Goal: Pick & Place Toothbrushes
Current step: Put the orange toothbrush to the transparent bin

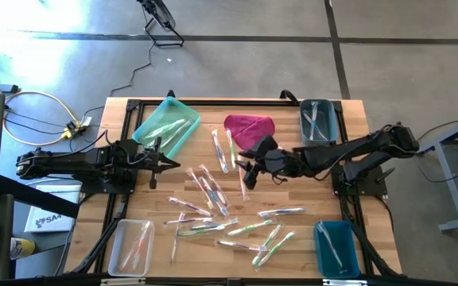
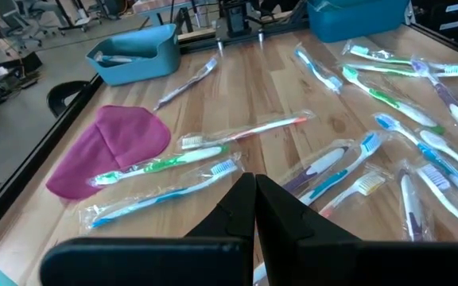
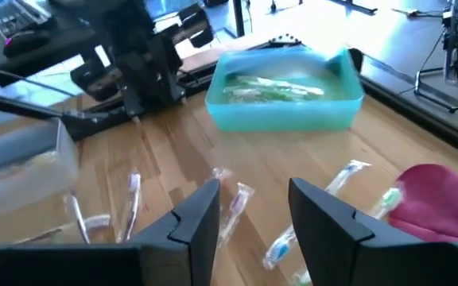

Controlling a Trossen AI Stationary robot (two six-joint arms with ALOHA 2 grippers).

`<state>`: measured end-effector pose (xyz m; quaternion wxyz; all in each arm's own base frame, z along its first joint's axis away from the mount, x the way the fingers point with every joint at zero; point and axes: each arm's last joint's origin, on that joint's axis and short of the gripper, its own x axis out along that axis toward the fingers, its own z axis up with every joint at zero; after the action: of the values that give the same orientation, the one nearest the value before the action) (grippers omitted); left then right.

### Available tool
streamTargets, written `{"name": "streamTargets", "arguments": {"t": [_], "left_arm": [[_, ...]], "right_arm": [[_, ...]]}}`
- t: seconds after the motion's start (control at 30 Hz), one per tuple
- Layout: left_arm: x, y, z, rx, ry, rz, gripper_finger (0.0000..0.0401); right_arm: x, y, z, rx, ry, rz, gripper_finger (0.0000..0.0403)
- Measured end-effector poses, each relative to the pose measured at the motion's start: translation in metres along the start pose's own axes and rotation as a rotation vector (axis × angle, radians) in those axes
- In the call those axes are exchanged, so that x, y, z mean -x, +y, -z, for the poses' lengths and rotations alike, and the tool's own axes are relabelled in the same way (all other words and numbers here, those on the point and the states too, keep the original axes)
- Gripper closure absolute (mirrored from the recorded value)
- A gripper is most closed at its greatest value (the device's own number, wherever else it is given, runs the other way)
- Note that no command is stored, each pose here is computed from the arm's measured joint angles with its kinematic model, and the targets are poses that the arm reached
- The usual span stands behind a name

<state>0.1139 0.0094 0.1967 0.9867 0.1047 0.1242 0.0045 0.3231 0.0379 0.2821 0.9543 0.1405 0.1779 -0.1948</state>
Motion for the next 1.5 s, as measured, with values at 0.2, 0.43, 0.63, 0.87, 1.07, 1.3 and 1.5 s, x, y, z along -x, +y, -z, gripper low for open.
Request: {"name": "streamTargets", "arguments": {"t": [0.2,0.43,0.63,0.87,1.07,1.3,1.5], "left_arm": [[0.000,0.000,0.000,0.001,0.003,-0.002,0.0396],[0.000,0.000,0.001,0.005,0.014,0.001,0.0396],[0.000,-0.001,0.003,0.006,0.028,0.005,0.0396],[0.000,-0.001,0.003,0.006,0.028,0.005,0.0396],[0.000,-0.001,0.003,0.006,0.028,0.005,0.0396],[0.000,-0.001,0.003,0.006,0.029,0.006,0.0396],[0.000,-0.001,0.003,0.006,0.029,0.006,0.0396]], "right_arm": [[-0.026,0.006,0.015,-0.036,0.091,0.052,0.0259],[-0.044,0.000,0.038,-0.137,0.275,0.195,0.0259],[-0.056,-0.004,0.055,-0.183,0.367,0.223,0.0259],[-0.077,-0.006,0.083,-0.150,0.442,0.273,0.0259],[-0.087,-0.008,0.100,-0.195,0.489,0.305,0.0259],[-0.087,-0.009,0.099,-0.222,0.460,0.334,0.0259],[-0.090,-0.010,0.103,-0.212,0.464,0.350,0.0259]]}}
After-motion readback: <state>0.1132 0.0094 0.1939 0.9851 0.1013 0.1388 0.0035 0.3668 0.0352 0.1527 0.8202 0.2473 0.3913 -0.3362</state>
